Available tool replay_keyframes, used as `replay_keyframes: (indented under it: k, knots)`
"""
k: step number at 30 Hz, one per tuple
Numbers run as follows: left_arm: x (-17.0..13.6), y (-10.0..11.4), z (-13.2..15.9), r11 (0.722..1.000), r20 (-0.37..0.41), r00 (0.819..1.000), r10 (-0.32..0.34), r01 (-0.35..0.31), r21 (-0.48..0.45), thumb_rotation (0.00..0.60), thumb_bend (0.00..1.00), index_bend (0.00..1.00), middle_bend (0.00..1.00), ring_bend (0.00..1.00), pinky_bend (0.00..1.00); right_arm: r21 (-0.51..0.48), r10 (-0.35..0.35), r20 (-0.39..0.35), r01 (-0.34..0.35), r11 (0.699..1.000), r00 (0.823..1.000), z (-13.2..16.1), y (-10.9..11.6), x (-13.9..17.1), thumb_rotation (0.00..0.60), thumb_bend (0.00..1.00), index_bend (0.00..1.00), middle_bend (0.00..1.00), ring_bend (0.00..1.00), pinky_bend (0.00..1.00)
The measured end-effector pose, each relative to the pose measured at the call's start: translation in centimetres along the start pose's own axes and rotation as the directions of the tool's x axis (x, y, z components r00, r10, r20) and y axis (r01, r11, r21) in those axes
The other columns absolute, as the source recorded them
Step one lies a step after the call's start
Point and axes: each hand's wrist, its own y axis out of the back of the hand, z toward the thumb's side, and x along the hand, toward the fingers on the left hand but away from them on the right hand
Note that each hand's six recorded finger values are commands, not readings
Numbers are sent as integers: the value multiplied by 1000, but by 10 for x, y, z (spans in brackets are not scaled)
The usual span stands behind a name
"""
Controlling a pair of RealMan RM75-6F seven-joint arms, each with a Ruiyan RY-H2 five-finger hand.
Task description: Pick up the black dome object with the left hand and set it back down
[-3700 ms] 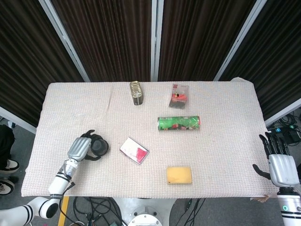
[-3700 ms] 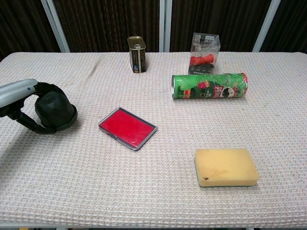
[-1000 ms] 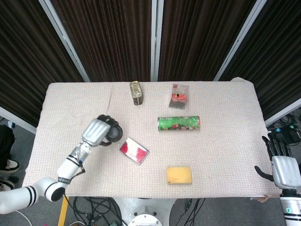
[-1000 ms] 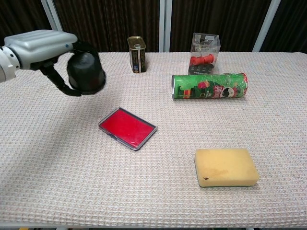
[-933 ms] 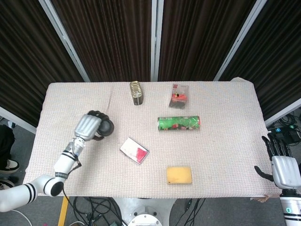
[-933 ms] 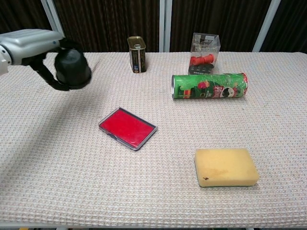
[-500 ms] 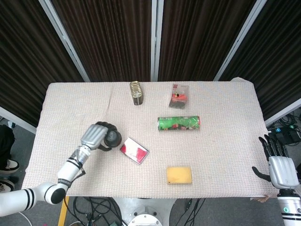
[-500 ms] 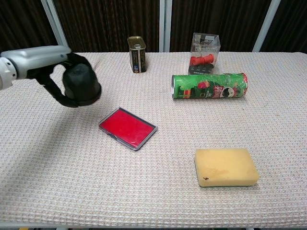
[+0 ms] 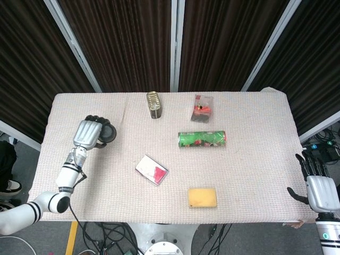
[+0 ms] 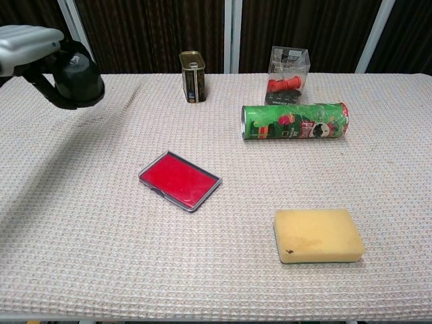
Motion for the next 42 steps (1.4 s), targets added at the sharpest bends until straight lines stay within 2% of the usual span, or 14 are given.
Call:
replay_keyframes:
  k: [3, 6, 10, 14, 16, 18, 22, 25, 29, 33, 36, 39, 40, 42]
  knots:
    - [-3, -3, 6, 1000, 27, 1000, -8, 8, -1, 600, 301, 494, 568, 259, 226, -1, 9, -9, -9, 1000, 1000, 2, -3, 1, 600, 101, 0, 0, 0, 0]
    - [-18, -10, 46, 997, 135, 990, -43, 50, -50, 600, 301, 493, 568, 259, 226, -3, -4, -9, 4, 1000, 1000, 1, 1, 2, 600, 101, 0, 0, 0, 0]
    - [-54, -8, 127, 971, 320, 945, -70, 139, -196, 600, 301, 493, 568, 259, 226, -9, -15, 6, 15, 1000, 1000, -5, 4, 2, 600, 101, 0, 0, 0, 0]
    - [-73, 3, 167, 935, 396, 916, -66, 196, -297, 600, 301, 493, 568, 259, 225, -10, -9, 22, 9, 1000, 1000, -10, 3, 1, 600, 101, 0, 0, 0, 0]
    - [-70, 4, 169, 927, 393, 917, -67, 203, -316, 600, 302, 493, 568, 259, 223, -10, -11, 24, 11, 1000, 1000, -10, 4, 0, 600, 101, 0, 0, 0, 0]
    - [-61, 1, 161, 929, 369, 927, -70, 195, -314, 600, 302, 493, 568, 259, 219, -9, -12, 26, 12, 1000, 1000, -10, 4, 0, 600, 101, 0, 0, 0, 0]
    - [-25, -9, 115, 967, 256, 965, -56, 117, -228, 600, 302, 493, 567, 259, 216, -5, 2, 30, -2, 1000, 1000, -10, 0, -1, 600, 101, 0, 0, 0, 0]
    - [-6, -16, 89, 986, 189, 981, -31, 61, -153, 600, 301, 493, 566, 259, 215, -4, 6, 19, -6, 1000, 1000, -7, -1, 0, 600, 101, 0, 0, 0, 0]
    - [1, -27, 94, 989, 176, 984, -18, 44, -143, 600, 301, 493, 564, 259, 216, -5, -12, 18, 13, 1000, 1000, -7, 5, 0, 600, 101, 0, 0, 0, 0]
    - [-5, -26, 103, 980, 202, 979, -25, 65, -190, 600, 301, 492, 564, 259, 216, -5, -4, 23, 4, 1000, 1000, -8, 2, 0, 600, 101, 0, 0, 0, 0]
    - [-22, -23, 127, 966, 278, 960, -31, 100, -237, 600, 300, 493, 564, 259, 216, -4, 15, 16, -15, 1000, 1000, -6, -4, -1, 600, 101, 0, 0, 0, 0]
    - [-48, -15, 163, 952, 398, 917, -22, 140, -271, 600, 299, 492, 564, 259, 216, -3, 14, 8, -14, 1000, 1000, -4, -4, -1, 600, 101, 0, 0, 0, 0]
    - [-60, -11, 178, 947, 446, 895, -15, 156, -279, 600, 299, 492, 564, 259, 216, -3, 11, 8, -11, 1000, 1000, -4, -4, 0, 600, 101, 0, 0, 0, 0]
    - [-75, -4, 195, 944, 507, 862, -4, 171, -283, 600, 299, 492, 564, 259, 216, -5, 5, 10, -5, 1000, 1000, -5, -2, 0, 600, 101, 0, 0, 0, 0]
